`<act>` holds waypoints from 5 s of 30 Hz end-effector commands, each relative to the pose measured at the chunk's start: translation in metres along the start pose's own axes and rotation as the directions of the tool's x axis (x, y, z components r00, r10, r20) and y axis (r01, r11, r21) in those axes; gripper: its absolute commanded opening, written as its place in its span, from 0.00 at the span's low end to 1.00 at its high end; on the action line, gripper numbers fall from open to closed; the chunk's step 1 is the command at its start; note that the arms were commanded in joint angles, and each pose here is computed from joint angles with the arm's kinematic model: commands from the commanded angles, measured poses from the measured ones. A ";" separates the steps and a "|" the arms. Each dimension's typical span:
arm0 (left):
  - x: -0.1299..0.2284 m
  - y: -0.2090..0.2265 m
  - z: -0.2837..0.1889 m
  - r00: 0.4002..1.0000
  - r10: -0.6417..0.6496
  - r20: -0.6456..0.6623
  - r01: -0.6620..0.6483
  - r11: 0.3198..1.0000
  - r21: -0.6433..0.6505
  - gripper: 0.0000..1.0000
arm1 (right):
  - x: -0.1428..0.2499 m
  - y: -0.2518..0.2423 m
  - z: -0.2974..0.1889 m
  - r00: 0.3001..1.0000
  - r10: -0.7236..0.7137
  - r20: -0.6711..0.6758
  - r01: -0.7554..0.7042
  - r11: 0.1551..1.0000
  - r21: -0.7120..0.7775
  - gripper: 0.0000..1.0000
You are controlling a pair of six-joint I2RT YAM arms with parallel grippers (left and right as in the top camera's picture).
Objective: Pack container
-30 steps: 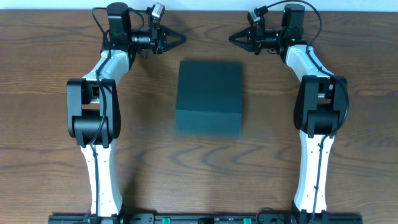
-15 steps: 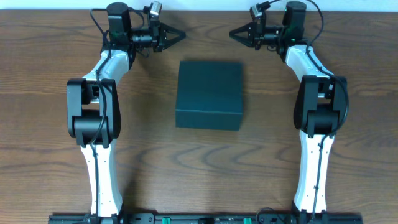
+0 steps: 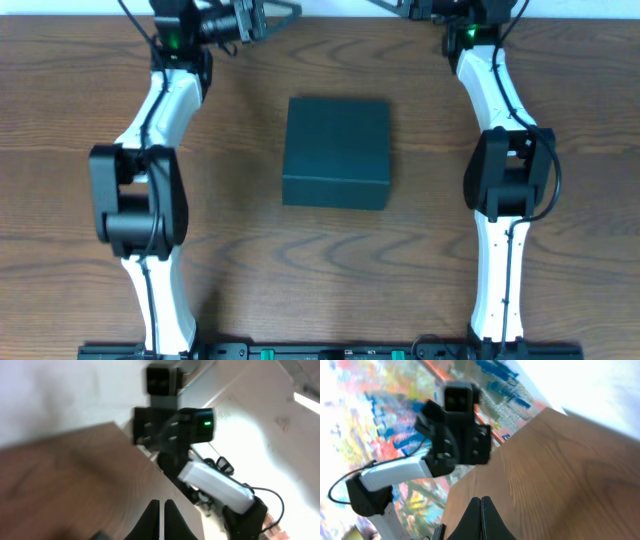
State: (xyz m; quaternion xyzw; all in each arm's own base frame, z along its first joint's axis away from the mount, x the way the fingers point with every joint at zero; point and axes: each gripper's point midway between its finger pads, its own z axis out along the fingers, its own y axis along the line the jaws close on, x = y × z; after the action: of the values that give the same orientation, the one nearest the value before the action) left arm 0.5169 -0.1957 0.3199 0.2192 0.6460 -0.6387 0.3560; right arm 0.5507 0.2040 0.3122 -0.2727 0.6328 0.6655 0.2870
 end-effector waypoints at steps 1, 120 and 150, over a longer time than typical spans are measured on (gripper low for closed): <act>-0.030 -0.057 0.000 0.976 0.217 0.022 -0.217 0.976 0.027 0.45 | -0.009 0.031 0.019 0.994 -0.102 -0.033 0.101 0.994 -0.036 0.34; 0.309 0.042 -0.055 0.791 -0.346 -0.504 -0.166 0.672 -0.722 0.06 | 0.364 0.018 -0.013 0.819 0.468 -0.332 0.173 0.351 0.920 0.02; 0.306 0.034 -0.057 0.786 -0.358 -0.504 -0.160 0.669 -0.725 0.06 | 0.374 0.011 0.014 0.912 0.406 -0.055 -0.087 0.322 0.943 0.02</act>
State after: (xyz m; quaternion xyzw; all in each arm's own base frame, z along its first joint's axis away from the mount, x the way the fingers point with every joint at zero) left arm 0.3430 -0.1933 0.0834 0.2198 0.9261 -0.2461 0.1829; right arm 0.2772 0.2095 0.0099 -0.0444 0.9769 0.1279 0.1652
